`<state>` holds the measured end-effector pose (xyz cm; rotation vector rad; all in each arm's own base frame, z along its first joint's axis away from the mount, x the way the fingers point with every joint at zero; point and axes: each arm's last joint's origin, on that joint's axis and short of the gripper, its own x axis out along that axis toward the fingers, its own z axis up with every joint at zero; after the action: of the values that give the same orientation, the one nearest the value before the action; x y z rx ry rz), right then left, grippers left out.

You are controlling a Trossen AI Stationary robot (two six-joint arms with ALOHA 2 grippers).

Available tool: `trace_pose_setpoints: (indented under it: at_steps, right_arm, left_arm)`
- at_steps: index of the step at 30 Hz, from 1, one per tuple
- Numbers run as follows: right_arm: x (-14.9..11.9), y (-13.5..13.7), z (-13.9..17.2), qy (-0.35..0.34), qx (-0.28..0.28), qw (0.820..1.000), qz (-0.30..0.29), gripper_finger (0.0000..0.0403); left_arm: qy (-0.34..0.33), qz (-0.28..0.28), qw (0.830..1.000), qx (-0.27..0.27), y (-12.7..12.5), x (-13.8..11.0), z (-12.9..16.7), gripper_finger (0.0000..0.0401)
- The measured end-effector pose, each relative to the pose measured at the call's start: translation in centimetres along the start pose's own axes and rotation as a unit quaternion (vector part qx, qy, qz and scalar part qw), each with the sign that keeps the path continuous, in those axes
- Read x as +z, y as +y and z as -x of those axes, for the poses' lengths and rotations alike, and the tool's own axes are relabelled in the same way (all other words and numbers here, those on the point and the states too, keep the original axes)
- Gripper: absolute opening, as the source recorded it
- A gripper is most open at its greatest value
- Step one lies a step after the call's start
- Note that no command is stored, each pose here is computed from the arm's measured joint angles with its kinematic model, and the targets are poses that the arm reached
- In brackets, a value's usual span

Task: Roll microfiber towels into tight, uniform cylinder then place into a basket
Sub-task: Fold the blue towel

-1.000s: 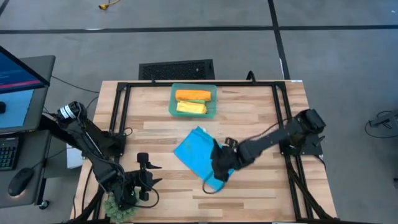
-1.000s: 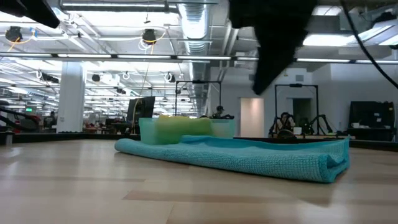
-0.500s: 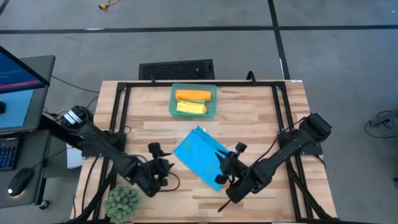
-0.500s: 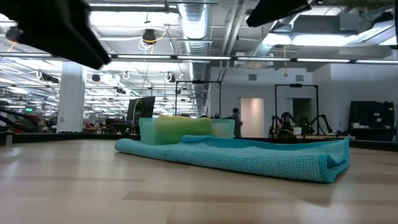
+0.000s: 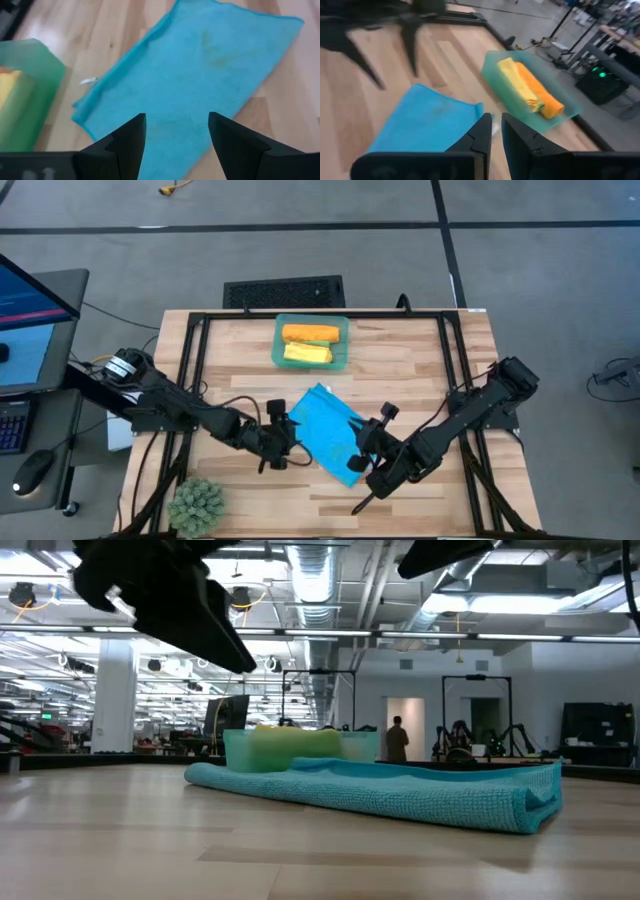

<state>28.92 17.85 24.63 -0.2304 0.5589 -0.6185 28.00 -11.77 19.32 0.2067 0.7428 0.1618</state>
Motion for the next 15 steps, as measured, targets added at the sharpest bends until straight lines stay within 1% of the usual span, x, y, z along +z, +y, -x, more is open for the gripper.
trace_pose_setpoints:
  at_steps: [4, 7, 11, 15]
  right_arm:
    - [-0.4, 0.3, -0.2, 0.021, 0.017, 1.0, -0.002, 0.0065]
    - [-0.3, 0.4, -0.2, 0.024, 0.025, 0.999, -0.013, 0.0065]
    - [-0.3, 0.4, -0.1, 0.022, 0.027, 0.999, -0.014, 0.0065]
    - [-0.3, 0.4, -0.1, 0.022, 0.027, 0.999, -0.007, 0.0065]
  left_arm:
    - [0.009, 0.003, 0.999, -0.036, 0.1, -0.1, -1.8, 0.0208]
    - [0.016, -0.008, 0.998, -0.057, -0.1, -0.4, -3.4, 0.0208]
    - [0.031, -0.006, 0.998, -0.053, 0.1, -1.1, -5.3, 0.0208]
    - [0.06, 0.01, 0.995, -0.073, 0.3, -1.9, -6.6, 0.0208]
